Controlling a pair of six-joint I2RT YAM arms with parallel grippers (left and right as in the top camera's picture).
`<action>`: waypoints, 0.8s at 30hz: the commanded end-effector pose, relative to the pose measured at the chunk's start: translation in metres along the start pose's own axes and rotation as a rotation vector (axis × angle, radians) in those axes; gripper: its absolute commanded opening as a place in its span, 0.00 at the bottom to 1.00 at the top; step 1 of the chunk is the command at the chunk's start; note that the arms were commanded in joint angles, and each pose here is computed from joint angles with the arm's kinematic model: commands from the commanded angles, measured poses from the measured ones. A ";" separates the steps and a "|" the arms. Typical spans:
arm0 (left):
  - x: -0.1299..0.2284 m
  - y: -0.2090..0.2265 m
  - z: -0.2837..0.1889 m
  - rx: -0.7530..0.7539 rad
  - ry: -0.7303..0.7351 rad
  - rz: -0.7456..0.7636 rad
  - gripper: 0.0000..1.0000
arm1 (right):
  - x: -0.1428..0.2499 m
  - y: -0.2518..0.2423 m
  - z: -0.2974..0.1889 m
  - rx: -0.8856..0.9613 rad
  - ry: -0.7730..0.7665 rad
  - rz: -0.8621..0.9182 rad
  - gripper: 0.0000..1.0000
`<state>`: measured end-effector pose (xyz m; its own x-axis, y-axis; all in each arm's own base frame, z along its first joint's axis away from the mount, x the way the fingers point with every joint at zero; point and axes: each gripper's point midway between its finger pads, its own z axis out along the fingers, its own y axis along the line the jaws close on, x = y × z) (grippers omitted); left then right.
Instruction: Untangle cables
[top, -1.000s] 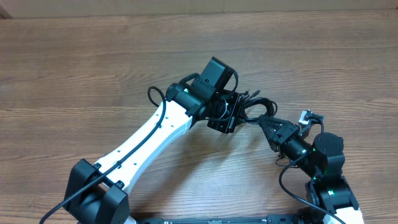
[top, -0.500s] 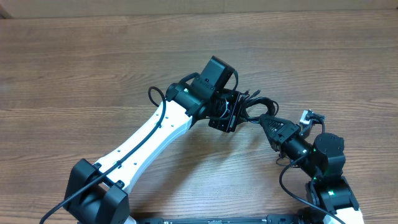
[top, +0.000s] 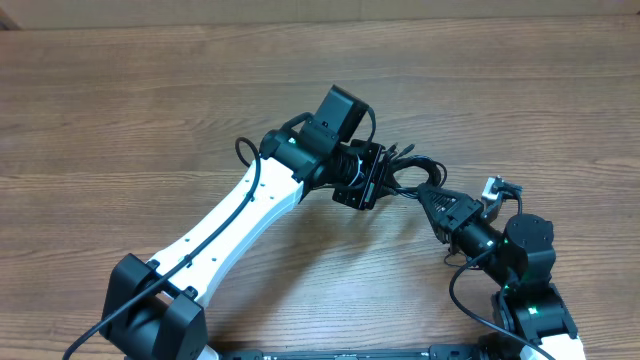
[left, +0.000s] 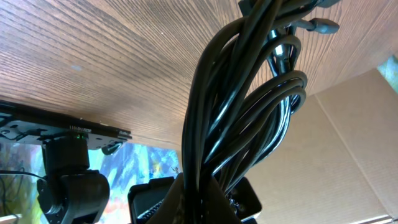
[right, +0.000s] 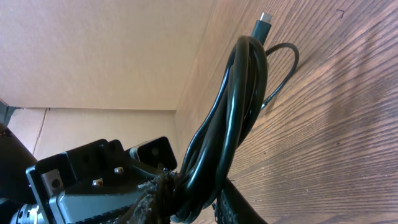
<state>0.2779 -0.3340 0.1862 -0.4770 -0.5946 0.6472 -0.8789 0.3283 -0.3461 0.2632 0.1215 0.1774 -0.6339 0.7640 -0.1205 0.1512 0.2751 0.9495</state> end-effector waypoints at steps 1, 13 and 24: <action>0.028 -0.006 -0.012 0.020 0.106 0.089 0.05 | 0.003 0.003 0.000 0.001 0.016 -0.018 0.22; 0.033 -0.004 -0.012 0.011 0.136 0.103 0.09 | 0.003 0.003 0.000 0.001 0.016 -0.018 0.22; 0.039 -0.001 -0.014 -0.007 0.182 0.098 0.04 | 0.003 0.003 0.000 0.001 0.017 -0.018 0.23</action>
<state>0.2748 -0.3348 0.1914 -0.5079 -0.5439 0.6680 -0.8605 0.3564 -0.3641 0.2629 0.1211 0.1758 -0.6333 0.7650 -0.1170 0.1586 0.2762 0.9479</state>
